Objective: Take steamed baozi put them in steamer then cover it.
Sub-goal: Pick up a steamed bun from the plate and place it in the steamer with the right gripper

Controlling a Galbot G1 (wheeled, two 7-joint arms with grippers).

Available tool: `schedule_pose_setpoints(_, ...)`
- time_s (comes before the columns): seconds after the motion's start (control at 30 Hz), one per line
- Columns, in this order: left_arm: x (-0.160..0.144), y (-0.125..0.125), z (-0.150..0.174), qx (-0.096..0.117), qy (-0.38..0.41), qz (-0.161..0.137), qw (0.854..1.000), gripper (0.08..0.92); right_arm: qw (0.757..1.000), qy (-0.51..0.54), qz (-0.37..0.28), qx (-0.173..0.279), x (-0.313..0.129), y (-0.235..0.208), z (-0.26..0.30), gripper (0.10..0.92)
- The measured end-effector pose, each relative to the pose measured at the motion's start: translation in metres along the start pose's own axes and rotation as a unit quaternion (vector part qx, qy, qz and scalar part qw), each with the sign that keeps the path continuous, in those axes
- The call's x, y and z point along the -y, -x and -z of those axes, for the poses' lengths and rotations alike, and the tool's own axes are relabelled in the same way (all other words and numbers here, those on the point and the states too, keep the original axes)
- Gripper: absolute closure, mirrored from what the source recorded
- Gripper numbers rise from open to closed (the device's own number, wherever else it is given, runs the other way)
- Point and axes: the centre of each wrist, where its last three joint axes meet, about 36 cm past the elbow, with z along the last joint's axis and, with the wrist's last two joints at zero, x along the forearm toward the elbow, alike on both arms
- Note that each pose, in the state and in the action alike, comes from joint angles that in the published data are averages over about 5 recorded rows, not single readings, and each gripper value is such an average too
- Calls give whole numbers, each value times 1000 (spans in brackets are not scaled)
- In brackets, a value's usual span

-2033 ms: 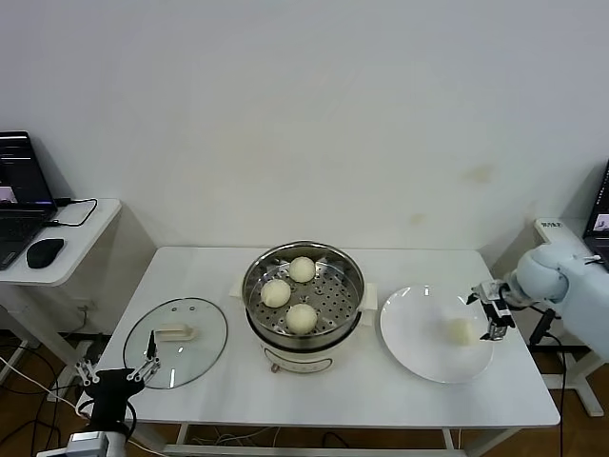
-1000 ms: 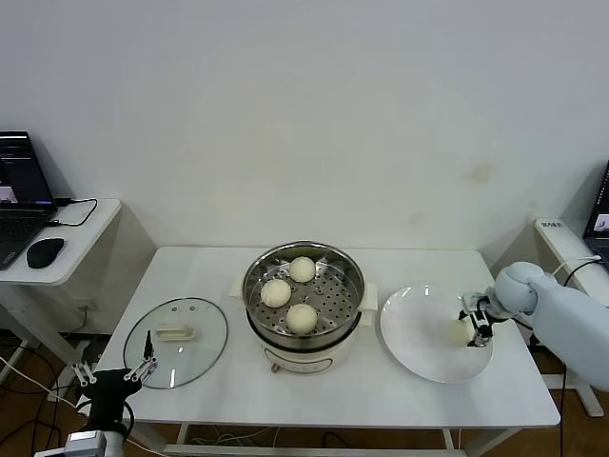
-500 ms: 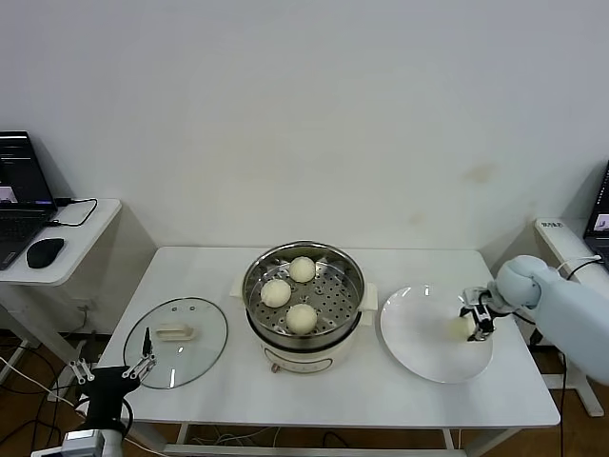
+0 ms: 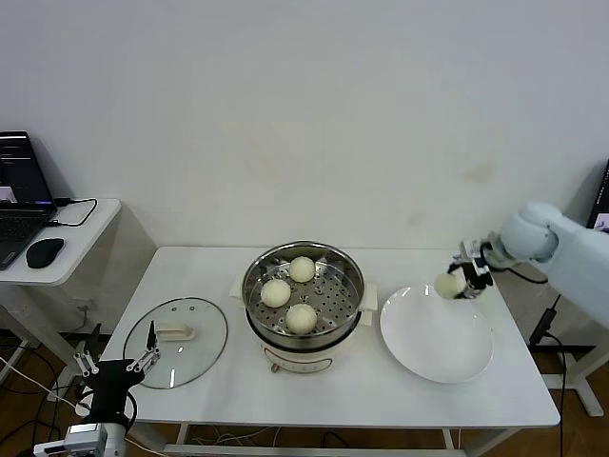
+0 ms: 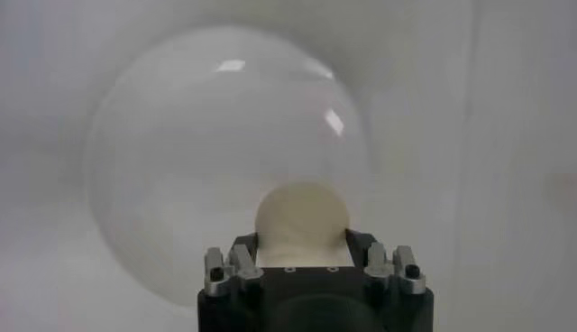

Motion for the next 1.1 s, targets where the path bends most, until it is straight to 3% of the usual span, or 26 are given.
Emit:
schedule_pose_setpoints(0.23, 4, -1, 4, 4, -8, 0, 1000, 177, 999, -9, -19, 50, 26, -32, 75, 387)
schedule_pose_setpoints(0.5, 1, -4, 6, 4, -8, 6, 1000, 177, 996, 12, -9, 86, 36, -24, 155, 386)
schedule_pose_setpoints(0.8, -2, -8, 6, 1, -9, 15, 1000, 177, 996, 34, 9, 84, 30, 15, 216, 386)
schedule_pose_setpoints(1.1, -2, -6, 2, -2, -8, 18, 1000, 177, 996, 47, 32, 63, 16, 57, 234, 386)
